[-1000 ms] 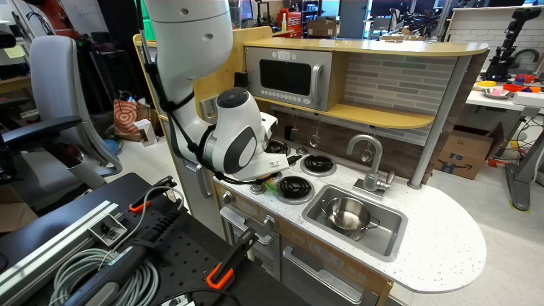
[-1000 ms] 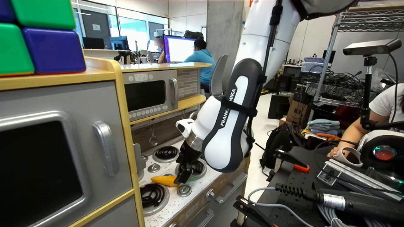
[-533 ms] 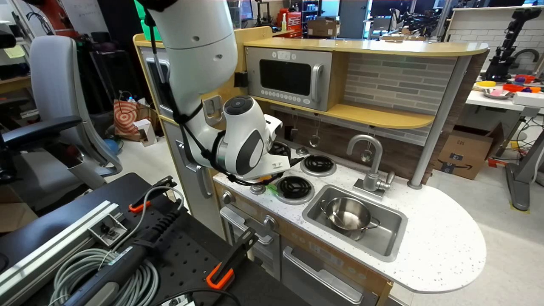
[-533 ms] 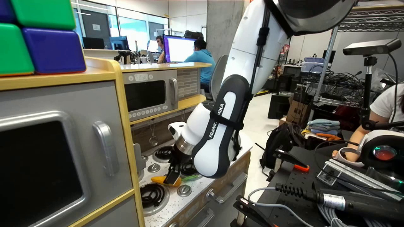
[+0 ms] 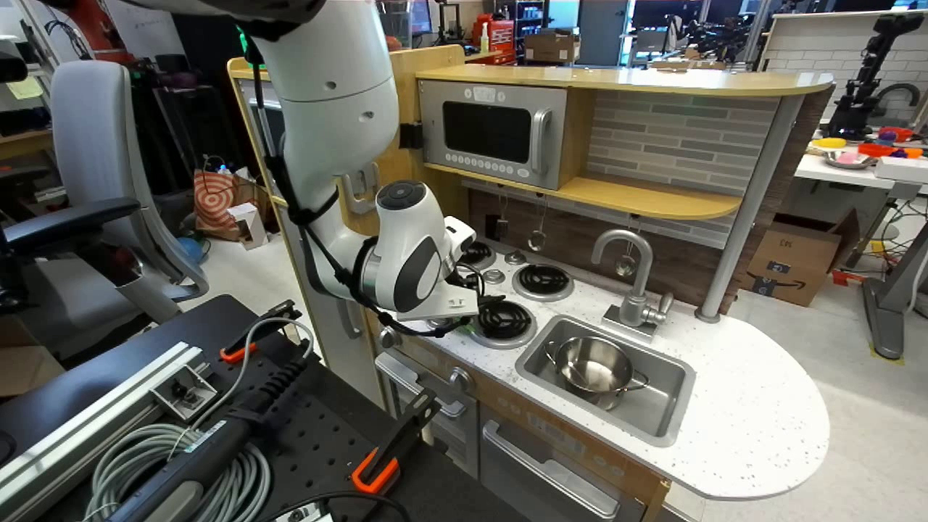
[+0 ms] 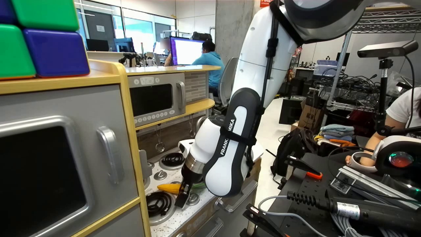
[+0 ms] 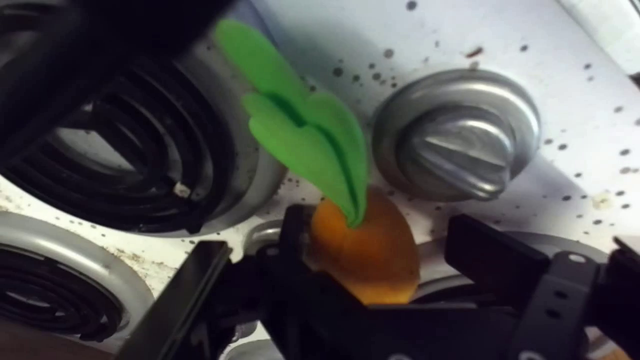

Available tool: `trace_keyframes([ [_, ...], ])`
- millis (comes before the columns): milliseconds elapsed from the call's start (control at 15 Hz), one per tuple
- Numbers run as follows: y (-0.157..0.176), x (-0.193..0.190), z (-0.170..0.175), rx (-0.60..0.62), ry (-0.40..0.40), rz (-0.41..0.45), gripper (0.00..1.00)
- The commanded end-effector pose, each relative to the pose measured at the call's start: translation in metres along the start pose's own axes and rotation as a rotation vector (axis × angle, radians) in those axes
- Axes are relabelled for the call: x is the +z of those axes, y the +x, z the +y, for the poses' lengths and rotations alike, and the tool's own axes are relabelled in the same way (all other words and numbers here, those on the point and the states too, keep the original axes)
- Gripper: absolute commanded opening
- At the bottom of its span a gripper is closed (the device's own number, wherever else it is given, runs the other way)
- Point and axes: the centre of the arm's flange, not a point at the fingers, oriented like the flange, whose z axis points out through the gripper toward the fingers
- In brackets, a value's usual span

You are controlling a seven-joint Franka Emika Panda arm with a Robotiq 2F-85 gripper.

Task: Remove the carrot plush toy from the stove and put it in the silver pot

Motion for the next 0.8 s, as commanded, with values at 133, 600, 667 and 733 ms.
trace_keyframes([
  [133,0.001,-0.009,0.004,0.041,0.029,-0.012,0.28],
  [600,0.009,-0.077,0.085,0.222,0.031,0.031,0.01],
  [667,0.008,-0.082,0.109,0.267,0.005,0.034,0.0],
  [733,-0.004,-0.092,0.147,0.342,-0.054,0.03,0.0],
])
